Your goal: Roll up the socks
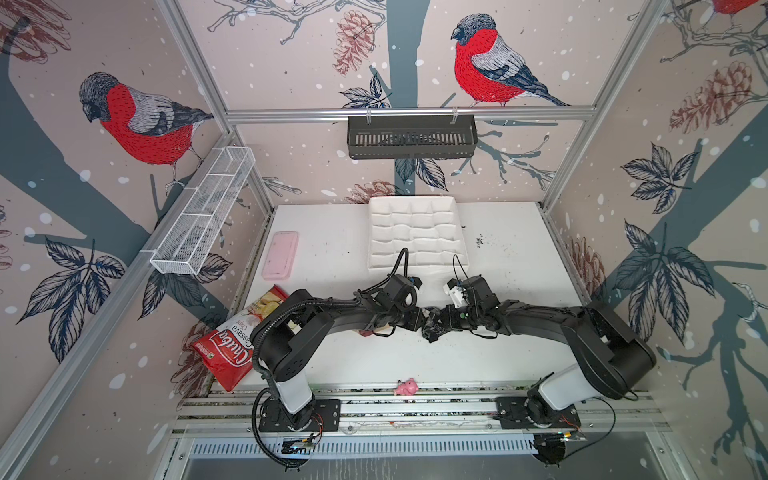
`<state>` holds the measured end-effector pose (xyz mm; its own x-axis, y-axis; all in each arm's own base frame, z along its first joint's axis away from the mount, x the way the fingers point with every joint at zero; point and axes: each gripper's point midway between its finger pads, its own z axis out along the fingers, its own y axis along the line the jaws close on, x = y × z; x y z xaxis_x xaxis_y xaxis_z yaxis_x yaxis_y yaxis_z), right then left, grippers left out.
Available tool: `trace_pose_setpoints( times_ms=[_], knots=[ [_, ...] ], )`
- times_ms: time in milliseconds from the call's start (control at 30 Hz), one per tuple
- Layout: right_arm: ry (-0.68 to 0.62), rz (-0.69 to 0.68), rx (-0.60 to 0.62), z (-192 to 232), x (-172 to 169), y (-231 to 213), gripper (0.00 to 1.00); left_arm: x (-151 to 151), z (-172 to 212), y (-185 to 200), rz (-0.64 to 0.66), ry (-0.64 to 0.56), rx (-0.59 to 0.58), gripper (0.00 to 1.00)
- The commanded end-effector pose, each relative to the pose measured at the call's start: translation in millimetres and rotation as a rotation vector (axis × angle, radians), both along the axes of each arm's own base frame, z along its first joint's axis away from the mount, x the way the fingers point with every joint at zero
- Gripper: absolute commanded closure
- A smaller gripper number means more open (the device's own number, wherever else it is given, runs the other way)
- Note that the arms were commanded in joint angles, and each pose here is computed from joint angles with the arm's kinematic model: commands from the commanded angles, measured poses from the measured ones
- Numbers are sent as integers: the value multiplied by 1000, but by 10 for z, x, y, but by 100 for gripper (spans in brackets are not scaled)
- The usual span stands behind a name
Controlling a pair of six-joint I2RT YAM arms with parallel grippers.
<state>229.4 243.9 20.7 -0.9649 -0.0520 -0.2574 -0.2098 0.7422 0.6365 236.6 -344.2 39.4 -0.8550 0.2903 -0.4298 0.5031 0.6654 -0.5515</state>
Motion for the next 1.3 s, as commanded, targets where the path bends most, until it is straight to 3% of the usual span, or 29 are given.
trace_pose_setpoints(
  times_ms=[0,100,367,500,767,867,967,1133,1267],
  knots=[
    [78,-44,-210,-344,-172,-368,89,3,154,-203,-46,-27,-69,80],
    [78,-42,-222,-345,-170,-383,80,-3,200,-279,-60,-33,-84,80],
    [84,-22,-205,-331,-195,-335,79,-69,380,-450,-93,-42,-142,80],
    [86,-20,-208,-302,-199,-338,68,-126,450,-485,-102,-38,-165,80],
    [53,-27,-239,-242,-112,-366,67,-165,425,-538,-109,-9,-198,81],
    [74,-11,-225,-302,-149,-333,79,-179,473,-565,-111,-14,-212,81],
    [111,33,-100,-263,-243,-134,95,-197,492,-552,-110,-9,-217,81],
    [165,112,89,-97,-419,209,96,-220,537,-508,-104,-13,-215,81],
    [150,92,50,-121,-373,180,95,-187,389,-410,-86,-3,-179,82]
  ],
)
